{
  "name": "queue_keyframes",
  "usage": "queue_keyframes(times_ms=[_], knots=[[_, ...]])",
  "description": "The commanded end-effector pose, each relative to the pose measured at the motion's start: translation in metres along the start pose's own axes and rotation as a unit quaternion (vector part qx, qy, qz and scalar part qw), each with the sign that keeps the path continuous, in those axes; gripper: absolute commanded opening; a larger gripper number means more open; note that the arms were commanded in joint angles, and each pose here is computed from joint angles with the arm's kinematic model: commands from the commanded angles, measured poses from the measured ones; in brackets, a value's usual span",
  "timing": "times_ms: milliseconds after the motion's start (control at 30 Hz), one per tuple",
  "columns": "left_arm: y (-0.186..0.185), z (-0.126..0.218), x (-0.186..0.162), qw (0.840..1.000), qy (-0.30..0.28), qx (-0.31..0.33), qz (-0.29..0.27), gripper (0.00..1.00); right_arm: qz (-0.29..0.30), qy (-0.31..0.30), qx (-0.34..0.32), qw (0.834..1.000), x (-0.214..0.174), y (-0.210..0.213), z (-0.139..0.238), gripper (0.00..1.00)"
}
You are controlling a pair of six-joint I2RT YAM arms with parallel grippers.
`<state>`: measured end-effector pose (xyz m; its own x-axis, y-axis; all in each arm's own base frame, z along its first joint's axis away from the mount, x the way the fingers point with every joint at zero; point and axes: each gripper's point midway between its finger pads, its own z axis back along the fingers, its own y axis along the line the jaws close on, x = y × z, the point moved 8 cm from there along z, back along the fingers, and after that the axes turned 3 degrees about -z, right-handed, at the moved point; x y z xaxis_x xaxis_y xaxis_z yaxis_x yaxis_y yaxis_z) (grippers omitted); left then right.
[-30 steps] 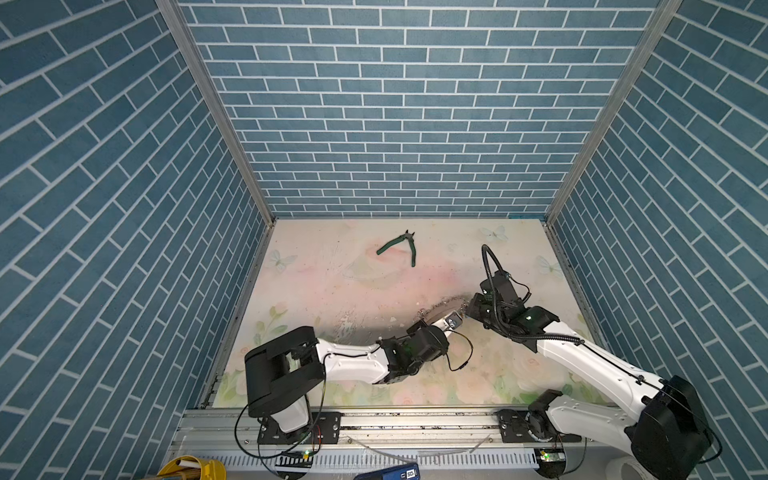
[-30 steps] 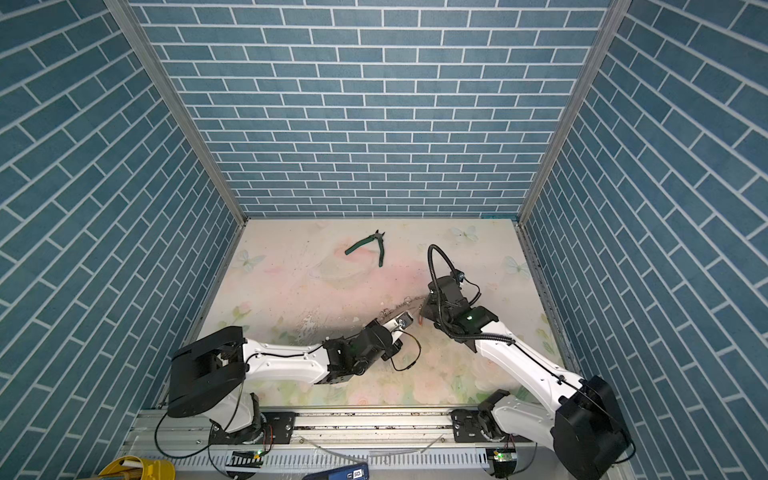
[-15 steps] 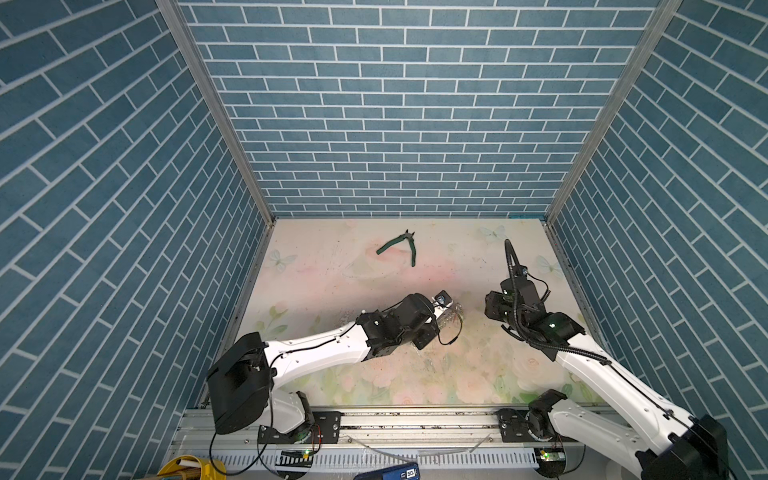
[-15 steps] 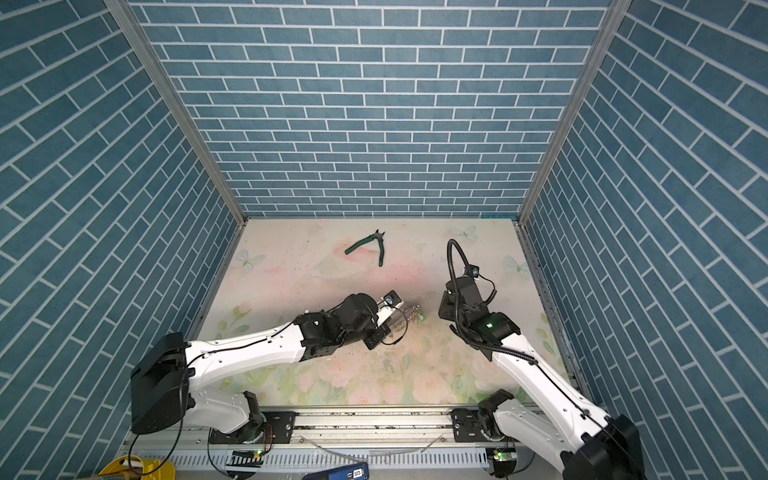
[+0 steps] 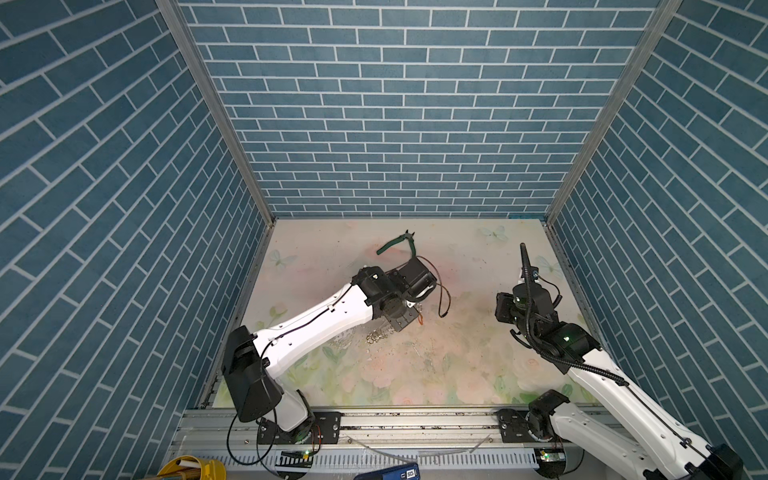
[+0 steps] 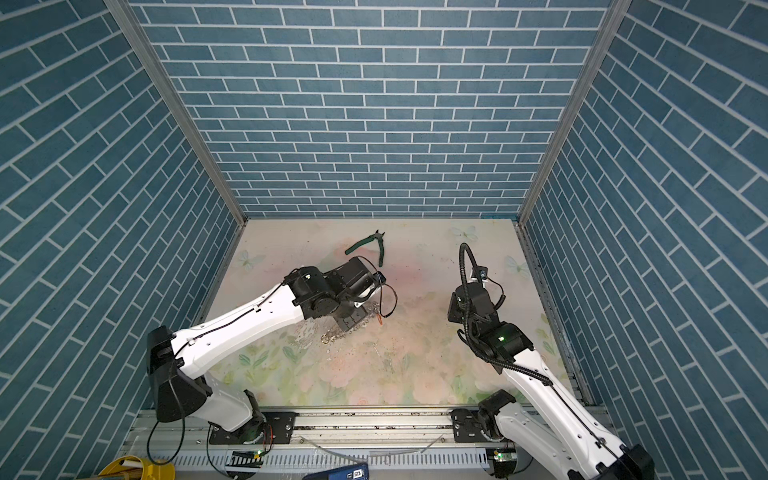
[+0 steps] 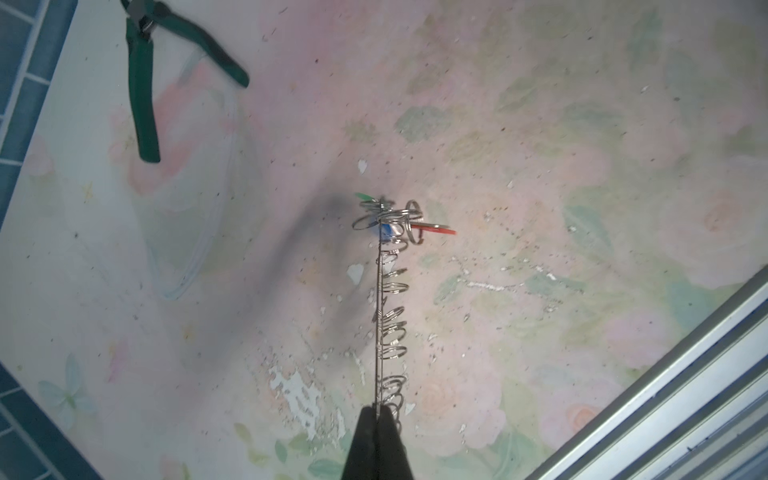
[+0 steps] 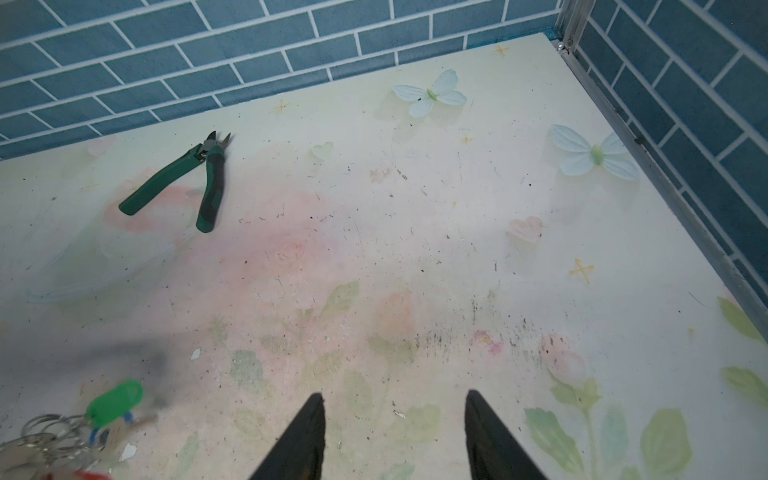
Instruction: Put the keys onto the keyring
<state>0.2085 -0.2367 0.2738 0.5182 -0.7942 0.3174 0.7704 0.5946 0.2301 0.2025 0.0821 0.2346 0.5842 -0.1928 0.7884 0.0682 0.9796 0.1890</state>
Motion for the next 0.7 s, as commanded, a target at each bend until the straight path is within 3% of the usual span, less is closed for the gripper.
queue_keyframes(times_ms=[0,300,467,567,667], knots=[[0.027,0.015,-0.014,0.997,0.054,0.047,0.017,0.0,0.01,0.0,-0.014,1.0,-0.008,-0.008,-0.001,0.54],[0.071,-0.005,0.003,0.987,0.065,0.138,0.056,0.0,0.016,-0.002,-0.021,1.0,-0.013,-0.013,0.003,0.55],[0.115,-0.028,0.005,0.963,0.106,0.237,0.075,0.0,0.02,-0.001,-0.026,0.999,-0.017,-0.017,0.004,0.55],[0.119,-0.047,0.004,0.96,0.107,0.25,0.073,0.0,0.021,0.0,-0.032,0.999,-0.019,-0.02,0.005,0.56],[0.109,-0.064,-0.004,0.966,0.094,0.225,0.089,0.0,0.024,-0.002,-0.037,0.999,-0.02,-0.022,0.006,0.56]])
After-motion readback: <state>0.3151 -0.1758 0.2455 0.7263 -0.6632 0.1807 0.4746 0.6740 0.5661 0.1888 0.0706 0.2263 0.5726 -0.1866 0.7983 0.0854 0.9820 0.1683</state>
